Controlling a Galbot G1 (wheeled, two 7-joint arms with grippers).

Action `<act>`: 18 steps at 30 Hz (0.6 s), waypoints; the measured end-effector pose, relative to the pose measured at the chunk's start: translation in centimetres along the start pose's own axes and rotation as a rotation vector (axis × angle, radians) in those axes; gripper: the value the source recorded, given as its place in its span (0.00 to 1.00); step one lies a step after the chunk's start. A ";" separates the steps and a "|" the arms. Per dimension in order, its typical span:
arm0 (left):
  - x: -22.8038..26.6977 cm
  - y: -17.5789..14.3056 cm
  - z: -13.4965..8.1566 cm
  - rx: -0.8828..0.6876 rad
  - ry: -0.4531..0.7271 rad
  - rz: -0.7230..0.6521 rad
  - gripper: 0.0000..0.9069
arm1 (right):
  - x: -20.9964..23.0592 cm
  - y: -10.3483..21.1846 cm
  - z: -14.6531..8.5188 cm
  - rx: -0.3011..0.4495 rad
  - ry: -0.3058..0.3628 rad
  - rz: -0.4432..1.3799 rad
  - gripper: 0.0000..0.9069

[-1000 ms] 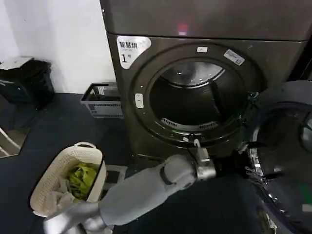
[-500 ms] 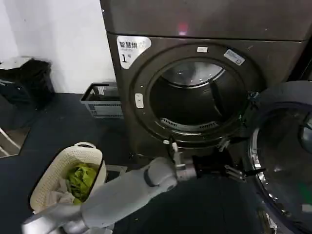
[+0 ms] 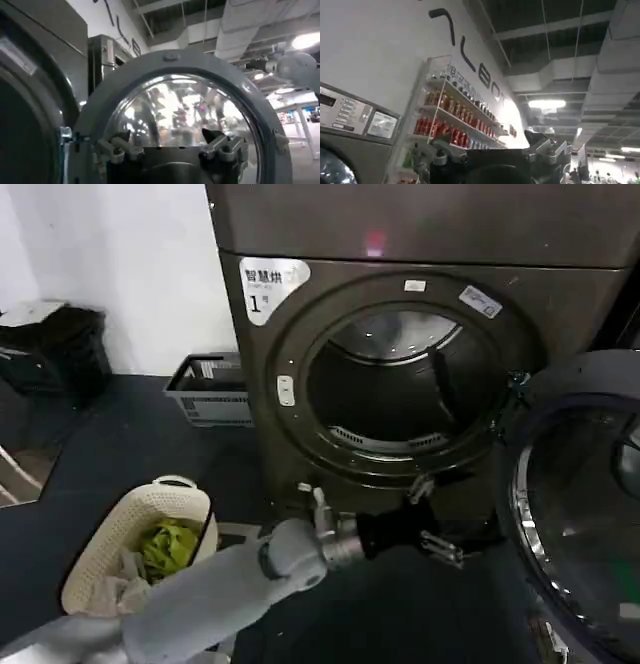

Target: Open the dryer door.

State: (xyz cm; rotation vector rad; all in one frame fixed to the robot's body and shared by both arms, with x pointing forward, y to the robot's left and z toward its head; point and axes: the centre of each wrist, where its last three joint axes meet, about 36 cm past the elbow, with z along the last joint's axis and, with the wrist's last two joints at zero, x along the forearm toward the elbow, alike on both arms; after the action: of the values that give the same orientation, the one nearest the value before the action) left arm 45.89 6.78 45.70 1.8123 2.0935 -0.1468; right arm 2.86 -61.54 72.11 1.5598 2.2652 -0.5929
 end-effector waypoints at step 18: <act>9.9 -1.1 -2.5 -0.082 0.194 -0.115 1.00 | 0.0 -1.0 -1.5 0.066 -0.063 0.048 1.00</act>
State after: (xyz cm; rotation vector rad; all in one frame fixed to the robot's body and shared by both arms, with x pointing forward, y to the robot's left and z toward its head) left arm 43.24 16.60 44.47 1.7190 2.3016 0.0873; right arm 1.91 -61.04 73.57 1.5983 2.1766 -0.6999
